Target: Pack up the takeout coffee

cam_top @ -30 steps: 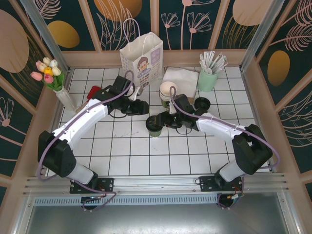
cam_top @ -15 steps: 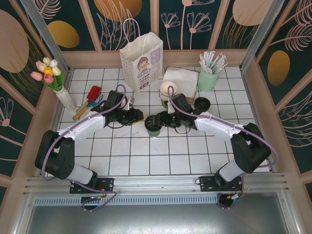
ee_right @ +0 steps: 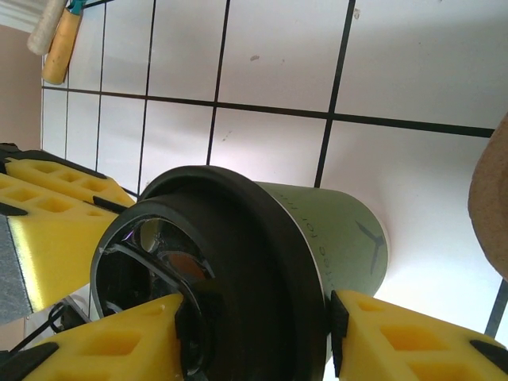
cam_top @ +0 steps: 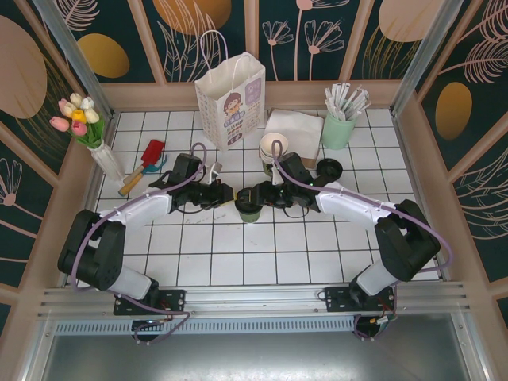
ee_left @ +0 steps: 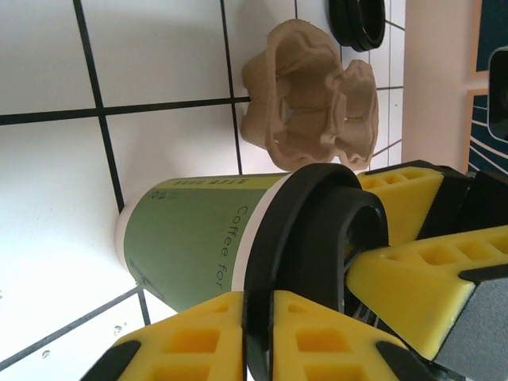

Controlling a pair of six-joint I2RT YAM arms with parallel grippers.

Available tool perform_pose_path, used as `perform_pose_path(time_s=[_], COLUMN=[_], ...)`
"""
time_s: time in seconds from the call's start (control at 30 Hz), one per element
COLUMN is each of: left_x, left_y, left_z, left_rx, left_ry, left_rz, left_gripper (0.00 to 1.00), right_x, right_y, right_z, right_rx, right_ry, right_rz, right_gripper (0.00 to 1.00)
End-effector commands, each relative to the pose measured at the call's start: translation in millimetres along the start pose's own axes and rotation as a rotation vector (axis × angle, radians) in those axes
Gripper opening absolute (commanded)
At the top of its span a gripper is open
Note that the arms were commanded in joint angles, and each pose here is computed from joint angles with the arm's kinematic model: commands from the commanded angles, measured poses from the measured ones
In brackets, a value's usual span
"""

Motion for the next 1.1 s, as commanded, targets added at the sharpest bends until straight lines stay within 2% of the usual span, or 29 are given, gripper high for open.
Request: perform_pose_path(time_s=[0.0,0.17,0.3,0.47,0.5,0.63,0.77,0.93,0.97,1.07], left_x=[38.2,0.3,-17.2,-22.0,-22.2,-17.5,-6.8,3.1,4.1,6.1], left_y=[38.0,-3.8,-23.2,-34.8,-33.1,-15.3,6.5,28.2,31.7,38.2], left_z=[14.7,-8.3,-28.1,-44.1,-47.7,-57.8,-52.1,-38.4,-35.8,-30.2], left_rx=[-0.149,-0.114,-0.173,-0.206,-0.248,-0.462,-0.558,-0.593,-0.597,-0.602], left_ry=[0.153,0.036,-0.058,-0.154,-0.173,-0.233,-0.230,-0.212,-0.209,-0.198], left_rz=[-0.121,-0.027,0.013,0.021,0.017,-0.020,-0.077,-0.144,-0.153,-0.174], left_gripper=[0.13,0.22,0.21,0.22,0.25,0.53,0.77,0.87,0.91,0.98], right_x=[23.1,13.9,9.7,4.8,3.3,-1.5,-5.5,-2.9,-2.0,1.1], right_y=[-30.5,-14.6,-8.1,-0.2,1.9,13.0,22.9,35.8,37.5,37.3], right_z=[17.7,9.4,5.2,-0.2,-1.4,-7.9,-14.7,-17.0,-15.7,-8.4], right_rx=[0.159,0.132,0.133,0.123,0.121,0.103,0.094,0.072,0.076,0.145], right_ry=[0.090,0.052,0.044,0.018,0.012,-0.021,-0.061,-0.082,-0.083,-0.091], right_rz=[0.060,0.027,0.011,-0.006,-0.010,-0.028,-0.054,-0.108,-0.119,-0.141], right_gripper=[0.48,0.48,0.50,0.55,0.57,0.71,0.81,0.90,0.98,0.99])
Point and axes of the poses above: each hand's point on the last joint's axis, 136 mm out from that joint toward the fingers, its own z axis out along the fingers, its own y axis along the line the jaws close on, x = y × z, the point moved 9 cm from there along -z, back along the fingers, and after that the axes turned 11 degrees about z, right-handed, at the moved point
